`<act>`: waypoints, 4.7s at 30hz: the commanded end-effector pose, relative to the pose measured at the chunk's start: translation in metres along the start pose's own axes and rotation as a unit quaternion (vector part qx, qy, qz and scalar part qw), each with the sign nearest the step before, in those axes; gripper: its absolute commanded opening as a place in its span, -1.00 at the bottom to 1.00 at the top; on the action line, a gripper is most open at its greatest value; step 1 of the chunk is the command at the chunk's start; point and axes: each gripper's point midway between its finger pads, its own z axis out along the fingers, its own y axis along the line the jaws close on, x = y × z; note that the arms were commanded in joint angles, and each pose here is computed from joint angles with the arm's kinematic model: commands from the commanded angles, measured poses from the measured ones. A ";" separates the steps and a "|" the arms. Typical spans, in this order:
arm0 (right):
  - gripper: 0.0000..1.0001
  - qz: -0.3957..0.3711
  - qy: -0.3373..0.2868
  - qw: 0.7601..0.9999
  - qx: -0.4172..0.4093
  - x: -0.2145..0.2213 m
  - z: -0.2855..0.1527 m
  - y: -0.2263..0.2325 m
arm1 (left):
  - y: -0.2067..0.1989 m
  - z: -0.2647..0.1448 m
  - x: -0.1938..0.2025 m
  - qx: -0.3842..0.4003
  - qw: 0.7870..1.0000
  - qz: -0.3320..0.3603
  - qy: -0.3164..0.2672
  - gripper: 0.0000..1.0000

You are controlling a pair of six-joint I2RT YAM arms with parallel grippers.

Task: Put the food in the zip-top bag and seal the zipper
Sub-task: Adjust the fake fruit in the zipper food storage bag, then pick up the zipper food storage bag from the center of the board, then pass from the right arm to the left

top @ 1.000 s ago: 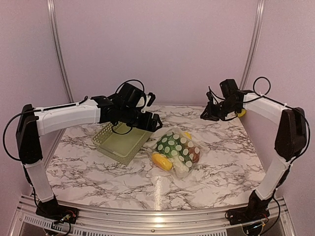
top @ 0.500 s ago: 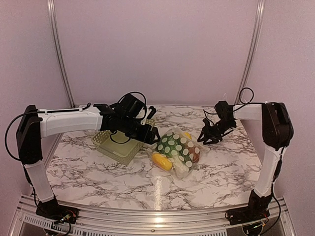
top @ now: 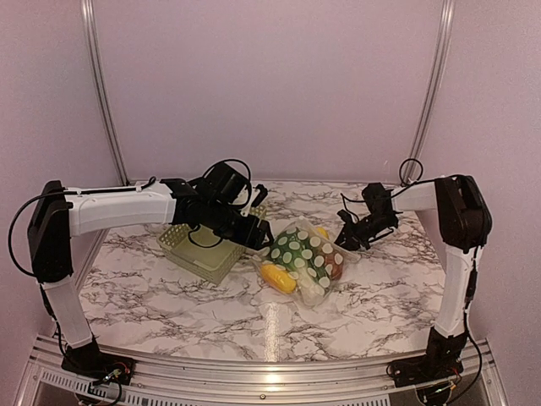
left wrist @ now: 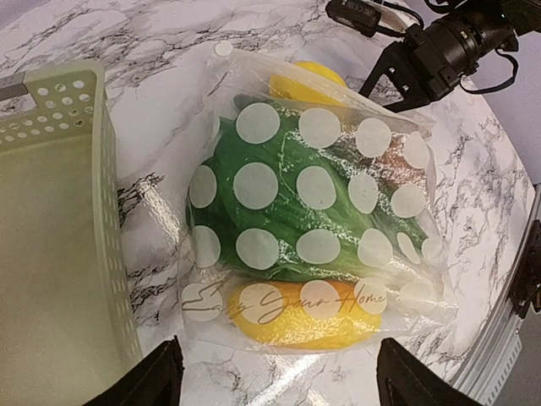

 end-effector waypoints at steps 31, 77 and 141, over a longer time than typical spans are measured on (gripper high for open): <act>-0.36 -0.092 0.001 0.995 -0.033 -0.005 -0.004 0.065 | -0.004 -0.023 -0.013 0.017 1.000 -0.003 -0.016 0.62; -1.00 -0.373 0.019 0.927 -0.041 0.109 -0.019 0.309 | 0.014 -0.062 -0.070 -0.031 0.987 -0.155 -0.024 0.98; -1.00 -0.407 -0.105 0.904 -0.080 0.096 -0.024 0.333 | -0.069 -0.007 -0.007 0.168 0.967 -0.157 0.110 -0.25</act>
